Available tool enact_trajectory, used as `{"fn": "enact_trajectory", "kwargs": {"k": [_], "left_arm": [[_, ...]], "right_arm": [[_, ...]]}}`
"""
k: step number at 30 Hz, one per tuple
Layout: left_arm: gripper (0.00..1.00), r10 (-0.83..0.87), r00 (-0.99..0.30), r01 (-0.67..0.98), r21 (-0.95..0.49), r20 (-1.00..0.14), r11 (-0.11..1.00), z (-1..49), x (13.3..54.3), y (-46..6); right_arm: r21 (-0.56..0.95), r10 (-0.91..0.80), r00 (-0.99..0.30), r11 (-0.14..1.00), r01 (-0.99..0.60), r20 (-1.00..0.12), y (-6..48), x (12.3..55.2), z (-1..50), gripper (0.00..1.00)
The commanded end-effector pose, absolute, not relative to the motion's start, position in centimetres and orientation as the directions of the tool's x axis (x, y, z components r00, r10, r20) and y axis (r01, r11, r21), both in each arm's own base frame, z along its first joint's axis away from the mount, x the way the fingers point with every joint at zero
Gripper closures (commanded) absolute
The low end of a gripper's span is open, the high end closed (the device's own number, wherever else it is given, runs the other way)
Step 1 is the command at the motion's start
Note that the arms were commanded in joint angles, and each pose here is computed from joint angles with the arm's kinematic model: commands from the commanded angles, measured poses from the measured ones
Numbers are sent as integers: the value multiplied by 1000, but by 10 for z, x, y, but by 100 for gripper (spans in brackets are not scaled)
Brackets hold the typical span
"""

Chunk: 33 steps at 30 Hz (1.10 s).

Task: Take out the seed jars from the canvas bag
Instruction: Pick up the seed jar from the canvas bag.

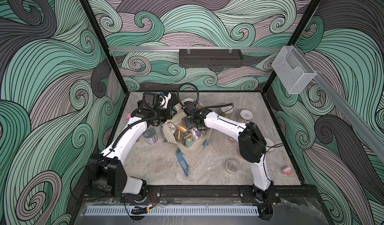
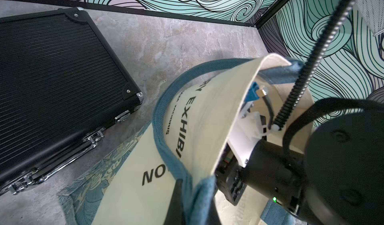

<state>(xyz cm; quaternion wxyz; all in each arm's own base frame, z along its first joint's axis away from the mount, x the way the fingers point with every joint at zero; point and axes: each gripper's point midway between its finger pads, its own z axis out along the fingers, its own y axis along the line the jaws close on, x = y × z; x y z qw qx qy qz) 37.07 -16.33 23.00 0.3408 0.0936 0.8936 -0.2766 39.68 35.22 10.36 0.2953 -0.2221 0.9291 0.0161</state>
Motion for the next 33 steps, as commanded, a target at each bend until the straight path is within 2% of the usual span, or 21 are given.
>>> {"fn": "enact_trajectory", "kwargs": {"k": [1,21,26,33], "left_arm": [[100,-18,-739,372,-429,-674,823,244,372,-166],[100,-17,-738,374,-431,-675,821,244,372,-166],[100,-18,-738,374,-431,-674,821,244,372,-166],[100,-19,-740,372,-433,-673,821,243,372,-166]], "right_arm": [[-124,-395,-749,912,-392,-532,342,403,93,12],[-121,-395,-791,915,-385,-467,341,411,59,21],[-111,-384,-782,918,-381,-491,341,412,76,24],[-63,-339,-735,924,-377,-587,341,412,131,31]]}}
